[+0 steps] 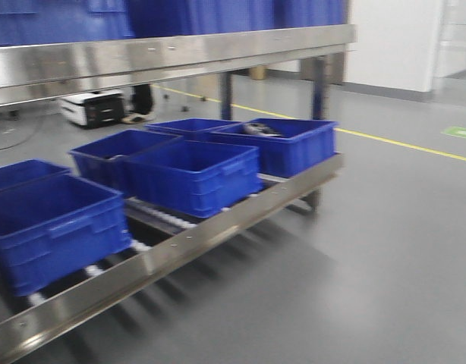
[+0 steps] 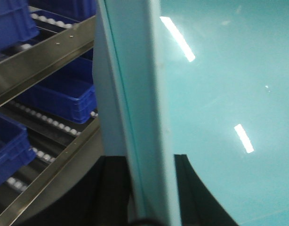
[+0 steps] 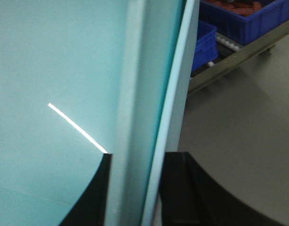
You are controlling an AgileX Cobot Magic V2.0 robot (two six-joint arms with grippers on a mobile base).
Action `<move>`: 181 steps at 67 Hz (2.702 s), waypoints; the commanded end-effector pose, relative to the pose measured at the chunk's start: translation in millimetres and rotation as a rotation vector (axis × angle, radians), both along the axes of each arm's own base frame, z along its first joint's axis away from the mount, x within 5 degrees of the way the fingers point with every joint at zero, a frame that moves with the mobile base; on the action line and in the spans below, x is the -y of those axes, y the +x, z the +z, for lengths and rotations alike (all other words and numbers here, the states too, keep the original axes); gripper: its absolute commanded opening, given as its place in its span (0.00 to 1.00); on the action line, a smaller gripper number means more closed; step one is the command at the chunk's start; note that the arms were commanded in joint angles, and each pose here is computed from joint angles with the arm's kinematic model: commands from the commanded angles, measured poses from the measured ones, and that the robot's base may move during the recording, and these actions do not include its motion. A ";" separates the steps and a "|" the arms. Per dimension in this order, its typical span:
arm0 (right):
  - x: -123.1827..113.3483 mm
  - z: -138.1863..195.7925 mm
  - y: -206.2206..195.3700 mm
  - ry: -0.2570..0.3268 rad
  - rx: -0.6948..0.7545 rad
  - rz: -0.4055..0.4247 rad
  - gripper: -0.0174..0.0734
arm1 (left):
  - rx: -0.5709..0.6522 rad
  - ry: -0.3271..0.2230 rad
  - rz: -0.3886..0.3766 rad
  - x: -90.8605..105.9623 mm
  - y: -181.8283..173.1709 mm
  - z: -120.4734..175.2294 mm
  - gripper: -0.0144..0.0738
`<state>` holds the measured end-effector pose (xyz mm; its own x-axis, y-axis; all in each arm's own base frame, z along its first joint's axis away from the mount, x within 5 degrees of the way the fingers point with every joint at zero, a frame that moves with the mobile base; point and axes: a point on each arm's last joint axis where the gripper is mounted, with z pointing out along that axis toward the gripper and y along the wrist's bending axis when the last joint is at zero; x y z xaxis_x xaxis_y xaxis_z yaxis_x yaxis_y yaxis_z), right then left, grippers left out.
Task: Move two blue bins to right shelf middle
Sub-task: 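Turn the base toward the steel shelf of blue bins, then approach the shelf and raise the cyan bin above the middle shelf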
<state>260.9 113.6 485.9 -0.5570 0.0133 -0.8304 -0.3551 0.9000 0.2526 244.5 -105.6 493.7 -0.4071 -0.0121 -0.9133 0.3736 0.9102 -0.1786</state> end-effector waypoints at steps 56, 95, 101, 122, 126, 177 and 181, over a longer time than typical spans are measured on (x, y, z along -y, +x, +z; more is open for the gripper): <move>3.9 14.3 -2.6 0.036 0.091 -0.021 0.02 | 0.114 -0.059 -0.003 -2.2 -6.9 18.9 0.04; 3.9 14.3 -2.6 0.036 0.091 -0.021 0.02 | 0.114 -0.059 -0.003 -2.2 -6.9 18.9 0.04; 3.9 14.3 -2.6 0.036 0.091 -0.021 0.02 | 0.114 -0.059 -0.003 -2.2 -6.9 18.9 0.04; 3.9 14.3 -2.6 0.036 0.091 -0.021 0.02 | 0.114 -0.059 -0.003 -2.2 -6.9 18.9 0.04; 3.9 14.3 -2.6 0.036 0.091 -0.021 0.02 | 0.114 -0.059 -0.003 -2.2 -6.9 18.9 0.04; 3.9 14.3 -2.6 0.036 0.091 -0.021 0.02 | 0.114 -0.059 -0.003 -2.2 -6.9 18.9 0.04; 3.9 14.3 -2.6 0.036 0.091 -0.021 0.02 | 0.114 -0.059 -0.003 -2.2 -6.9 18.9 0.04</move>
